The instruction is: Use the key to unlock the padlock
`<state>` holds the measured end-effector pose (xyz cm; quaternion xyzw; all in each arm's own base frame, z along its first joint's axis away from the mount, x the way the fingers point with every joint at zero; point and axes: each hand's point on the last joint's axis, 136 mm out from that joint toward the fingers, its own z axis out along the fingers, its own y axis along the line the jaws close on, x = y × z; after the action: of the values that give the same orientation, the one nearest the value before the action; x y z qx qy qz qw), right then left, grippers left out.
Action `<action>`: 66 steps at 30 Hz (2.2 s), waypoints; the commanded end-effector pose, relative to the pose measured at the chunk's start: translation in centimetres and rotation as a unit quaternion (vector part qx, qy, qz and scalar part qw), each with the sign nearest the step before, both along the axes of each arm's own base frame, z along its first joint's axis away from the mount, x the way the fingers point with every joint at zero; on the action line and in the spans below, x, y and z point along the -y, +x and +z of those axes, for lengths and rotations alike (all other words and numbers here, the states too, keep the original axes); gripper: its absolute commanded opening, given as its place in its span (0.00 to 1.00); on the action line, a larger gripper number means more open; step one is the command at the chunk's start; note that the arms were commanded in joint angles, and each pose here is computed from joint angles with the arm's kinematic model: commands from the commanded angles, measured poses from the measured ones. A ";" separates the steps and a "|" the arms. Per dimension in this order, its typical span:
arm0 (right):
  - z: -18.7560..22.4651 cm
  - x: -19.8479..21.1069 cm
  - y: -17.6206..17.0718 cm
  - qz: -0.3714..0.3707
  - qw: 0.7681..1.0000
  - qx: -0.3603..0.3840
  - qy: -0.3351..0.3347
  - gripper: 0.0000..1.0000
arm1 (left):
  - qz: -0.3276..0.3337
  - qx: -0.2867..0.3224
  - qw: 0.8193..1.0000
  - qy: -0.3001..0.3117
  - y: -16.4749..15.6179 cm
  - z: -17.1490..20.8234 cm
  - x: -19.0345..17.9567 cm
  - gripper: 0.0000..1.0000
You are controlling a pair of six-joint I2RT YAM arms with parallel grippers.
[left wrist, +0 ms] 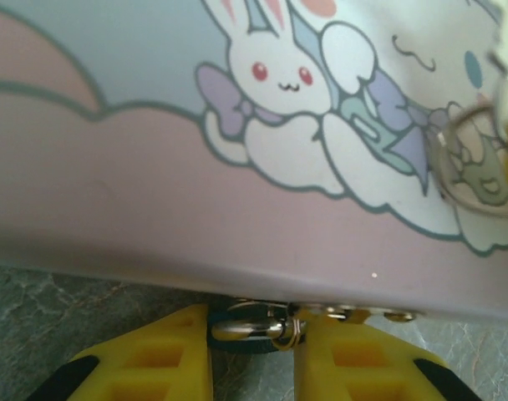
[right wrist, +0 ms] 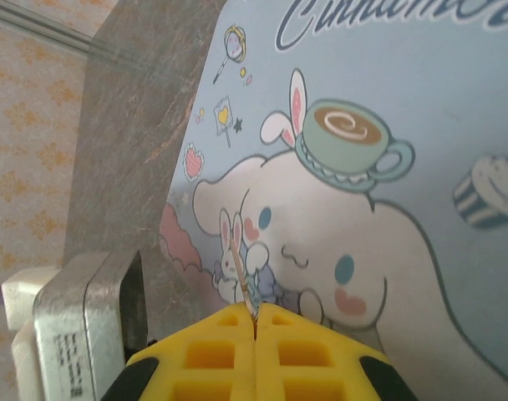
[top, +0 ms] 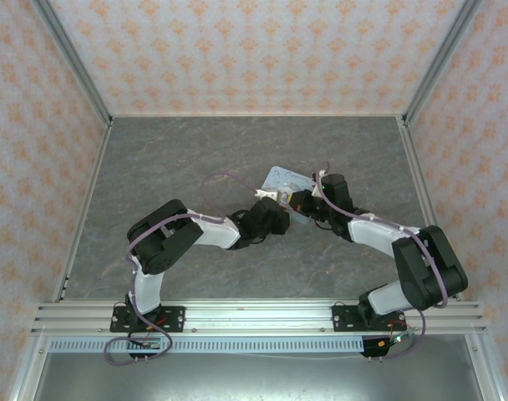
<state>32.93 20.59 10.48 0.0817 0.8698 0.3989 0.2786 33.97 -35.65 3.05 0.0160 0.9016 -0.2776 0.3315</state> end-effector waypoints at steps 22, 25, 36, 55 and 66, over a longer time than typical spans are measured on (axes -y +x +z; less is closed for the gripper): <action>4.4 4.6 -10.8 0.048 0.974 0.217 -0.034 0.00 | 0.043 -0.155 0.981 -0.106 -2.5 8.1 0.8 0.12; 3.5 4.5 -11.3 0.053 0.973 0.221 -0.026 0.00 | 0.040 -0.171 0.976 -0.130 -2.6 9.1 1.5 0.11; 1.4 3.8 -10.6 0.067 0.975 0.211 -0.033 0.00 | 0.028 -0.181 0.969 -0.165 -2.6 11.4 2.6 0.10; 1.1 2.0 -8.4 0.092 0.969 0.224 -0.051 0.00 | 0.028 -0.184 0.965 -0.183 -2.7 13.0 2.2 0.10; 1.8 1.4 -7.9 0.095 0.967 0.231 -0.046 0.00 | 0.025 -0.188 0.965 -0.181 -2.7 12.8 2.3 0.10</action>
<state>24.16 18.26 9.58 -0.0848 0.8298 0.3787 0.4011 30.24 -37.01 11.59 -0.1271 0.9051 -0.3832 0.1335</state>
